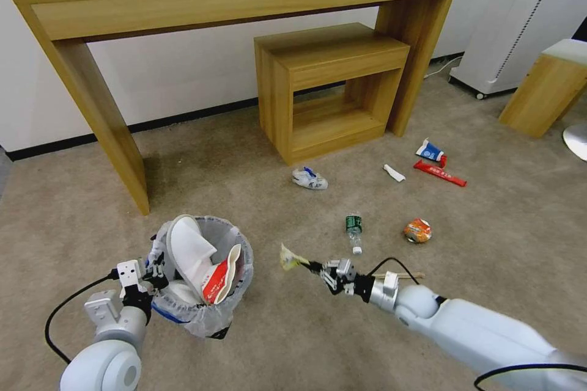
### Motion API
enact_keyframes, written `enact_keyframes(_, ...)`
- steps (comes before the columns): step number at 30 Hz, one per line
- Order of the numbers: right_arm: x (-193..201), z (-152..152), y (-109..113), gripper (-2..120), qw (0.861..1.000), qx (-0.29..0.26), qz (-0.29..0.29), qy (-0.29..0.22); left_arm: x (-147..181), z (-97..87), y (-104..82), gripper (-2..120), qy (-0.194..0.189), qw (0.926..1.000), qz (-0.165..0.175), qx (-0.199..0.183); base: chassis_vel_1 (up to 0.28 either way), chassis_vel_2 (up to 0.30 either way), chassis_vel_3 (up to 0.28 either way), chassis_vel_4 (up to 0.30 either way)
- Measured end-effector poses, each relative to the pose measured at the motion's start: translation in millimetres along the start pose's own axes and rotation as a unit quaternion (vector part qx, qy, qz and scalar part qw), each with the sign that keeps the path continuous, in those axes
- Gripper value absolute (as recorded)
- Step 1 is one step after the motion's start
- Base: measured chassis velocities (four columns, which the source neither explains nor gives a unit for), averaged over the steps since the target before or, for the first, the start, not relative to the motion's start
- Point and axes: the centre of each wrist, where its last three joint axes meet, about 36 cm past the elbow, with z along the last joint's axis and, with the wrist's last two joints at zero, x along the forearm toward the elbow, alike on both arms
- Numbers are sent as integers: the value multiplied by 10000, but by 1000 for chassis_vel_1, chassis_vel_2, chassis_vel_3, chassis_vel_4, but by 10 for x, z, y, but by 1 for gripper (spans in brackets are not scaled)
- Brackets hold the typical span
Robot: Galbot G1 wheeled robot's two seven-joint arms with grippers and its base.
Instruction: Pick up the trash bin and place the garbage on the floor into it.
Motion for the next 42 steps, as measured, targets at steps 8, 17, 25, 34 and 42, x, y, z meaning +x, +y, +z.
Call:
enact_keyframes(8, -621, -616, -57, 0, 9939, 155, -878, -647, 107, -101, -103, 3, -73, 9999, 149, -46, 0, 0, 0, 0)
enact_keyframes(17, -1230, -819, 2, 0, 9828, 151, -1706, -695, 292, -232, -163, 3, -221, 9994, 246, -92, 0, 0, 0, 0)
enact_keyframes(25, -1431, -659, 98, 0, 9805, 92, -1924, -398, 445, -329, -178, 3, -330, 9990, 279, -128, 0, 0, 0, 0)
enact_keyframes(34, -1509, -551, 131, 6, 9822, 132, -1865, -198, 558, -359, -215, 3, -356, 9986, 363, -144, 0, 0, 0, 0)
enact_keyframes(42, -1521, -595, 176, 36, 9828, 84, -1840, -162, 569, -361, -220, 3, -357, 9984, 402, -164, 0, 0, 0, 0)
